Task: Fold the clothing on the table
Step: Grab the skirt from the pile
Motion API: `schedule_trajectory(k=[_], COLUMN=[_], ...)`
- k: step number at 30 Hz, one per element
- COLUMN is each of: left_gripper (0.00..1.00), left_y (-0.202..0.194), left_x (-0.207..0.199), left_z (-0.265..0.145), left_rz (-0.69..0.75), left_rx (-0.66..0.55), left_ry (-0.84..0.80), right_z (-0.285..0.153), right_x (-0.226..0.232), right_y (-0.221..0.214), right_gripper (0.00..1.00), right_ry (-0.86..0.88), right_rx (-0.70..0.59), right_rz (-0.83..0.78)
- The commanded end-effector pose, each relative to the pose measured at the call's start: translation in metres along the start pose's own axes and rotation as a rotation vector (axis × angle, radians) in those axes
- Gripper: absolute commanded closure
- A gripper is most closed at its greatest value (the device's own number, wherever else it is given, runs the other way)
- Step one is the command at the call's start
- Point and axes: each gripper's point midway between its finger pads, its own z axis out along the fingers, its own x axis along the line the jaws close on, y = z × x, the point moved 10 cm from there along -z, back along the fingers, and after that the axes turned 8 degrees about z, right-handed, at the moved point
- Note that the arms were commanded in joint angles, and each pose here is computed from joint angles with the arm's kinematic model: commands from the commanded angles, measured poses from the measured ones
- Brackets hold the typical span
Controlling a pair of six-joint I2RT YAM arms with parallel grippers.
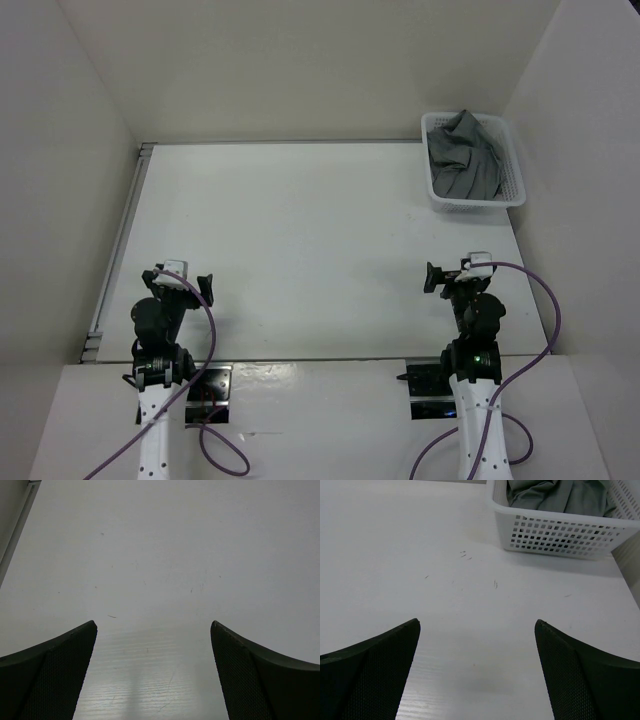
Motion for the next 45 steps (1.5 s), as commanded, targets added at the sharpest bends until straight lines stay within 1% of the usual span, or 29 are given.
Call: schedule_trajectory(k=[1, 12, 13, 15, 16, 17, 18, 19, 20, 21, 24, 25, 26, 27, 28, 29, 30, 31, 32, 34, 35, 36, 37, 38, 40, 41, 42, 44, 45], left_gripper=[0.00, 0.00, 0.00, 0.00, 0.00, 0.00, 0.00, 0.00, 0.00, 0.00, 0.00, 0.00, 0.00, 0.00, 0.00, 0.00, 0.00, 0.00, 0.00, 0.00, 0.00, 0.00, 0.00, 0.00, 0.00, 0.00, 0.00, 0.00, 0.00], left_y=[0.004, 0.004, 0.005, 0.025, 0.033, 0.053, 0.064, 0.074, 0.086, 0.097, 0.134, 0.134, 0.166, 0.176, 0.174, 0.180, 0.205, 0.215, 0.220, 0.237, 0.236, 0.232, 0.224, 0.216, 0.190, 0.178, 0.157, 0.141, 0.139], left_x=[0.002, 0.002, 0.000, 0.002, 0.003, 0.007, 0.009, 0.010, 0.012, 0.015, 0.028, 0.035, 0.045, 0.054, 0.063, 0.069, 0.086, 0.091, 0.096, 0.103, 0.104, 0.101, 0.102, 0.102, 0.103, 0.103, 0.102, 0.102, 0.102], left_z=[0.000, 0.000, 0.000, -0.005, -0.007, -0.013, -0.017, -0.021, -0.026, -0.029, -0.031, -0.014, -0.015, -0.006, 0.025, 0.036, 0.059, 0.069, 0.075, 0.091, 0.093, 0.100, 0.101, 0.101, 0.102, 0.102, 0.093, 0.086, 0.077], left_rz=[0.048, 0.048, 0.062, 0.123, 0.116, 0.101, 0.077, 0.045, 0.052, 0.068, 0.107, 0.095, 0.134, 0.118, 0.094, 0.082, 0.075, 0.063, 0.047, -0.017, -0.044, -0.102, -0.113, -0.115, -0.044, -0.023, -0.016, 0.004, 0.012], left_rx=[-0.108, -0.108, -0.113, -0.178, -0.204, -0.265, -0.302, -0.335, -0.370, -0.399, -0.392, -0.281, -0.295, -0.238, -0.098, -0.024, 0.023, 0.043, 0.082, 0.082, 0.107, 0.139, 0.185, 0.237, 0.328, 0.362, 0.416, 0.430, 0.410], left_ry=[0.024, 0.024, 0.003, -0.019, -0.014, 0.027, 0.056, 0.080, 0.098, 0.115, 0.171, 0.166, 0.193, 0.235, 0.221, 0.225, 0.259, 0.254, 0.266, 0.279, 0.290, 0.300, 0.329, 0.339, 0.350, 0.380, 0.398, 0.415, 0.429], right_z=[0.001, 0.001, 0.000, -0.003, -0.005, -0.009, -0.012, -0.014, -0.020, -0.023, -0.032, -0.024, -0.026, -0.021, -0.002, 0.002, 0.011, 0.034, 0.037, 0.050, 0.060, 0.064, 0.068, 0.073, 0.075, 0.078, 0.079, 0.085, 0.090], right_x=[-0.001, -0.001, 0.003, 0.008, 0.011, 0.014, 0.014, 0.013, 0.009, 0.007, 0.001, -0.002, -0.001, -0.002, -0.006, -0.004, -0.005, -0.009, -0.007, -0.011, -0.012, -0.011, -0.011, -0.014, -0.014, -0.016, -0.015, -0.018, -0.018], right_y=[-0.004, -0.004, 0.001, 0.017, 0.025, 0.042, 0.050, 0.059, 0.076, 0.085, 0.117, 0.120, 0.140, 0.146, 0.139, 0.164, 0.169, 0.165, 0.186, 0.197, 0.203, 0.204, 0.203, 0.197, 0.187, 0.181, 0.179, 0.180, 0.175], right_gripper=[0.01, 0.01, 0.01, 0.01, 0.01, 0.01, 0.01, 0.01, 0.01, 0.01, 0.01, 0.01, 0.01, 0.01, 0.01, 0.01, 0.01, 0.01, 0.01, 0.01, 0.01, 0.01, 0.01, 0.01, 0.01, 0.01, 0.01, 0.01, 0.01], right_ry=[0.005, 0.005, 0.057, 0.132, 0.157, 0.136, 0.114, 0.088, 0.011, -0.019, -0.133, -0.159, -0.176, -0.195, -0.219, -0.228, -0.233, -0.240, -0.242, -0.257, -0.259, -0.240, -0.256, -0.259, -0.220, -0.239, -0.227, -0.247, -0.251], right_rx=[-0.060, -0.060, -0.068, -0.106, -0.125, -0.169, -0.184, -0.217, -0.271, -0.296, -0.365, -0.309, -0.308, -0.256, -0.095, -0.088, -0.029, 0.093, 0.119, 0.192, 0.259, 0.294, 0.321, 0.394, 0.469, 0.503, 0.538, 0.565, 0.592], right_rz=[-0.018, -0.018, -0.032, -0.099, -0.096, -0.034, -0.019, -0.021, -0.003, -0.026, -0.059, -0.063, -0.061, -0.058, -0.056, -0.055, -0.055, -0.070, -0.070, -0.080, -0.092, -0.101, -0.062, -0.056, -0.076, -0.079, -0.095, -0.154, -0.172])
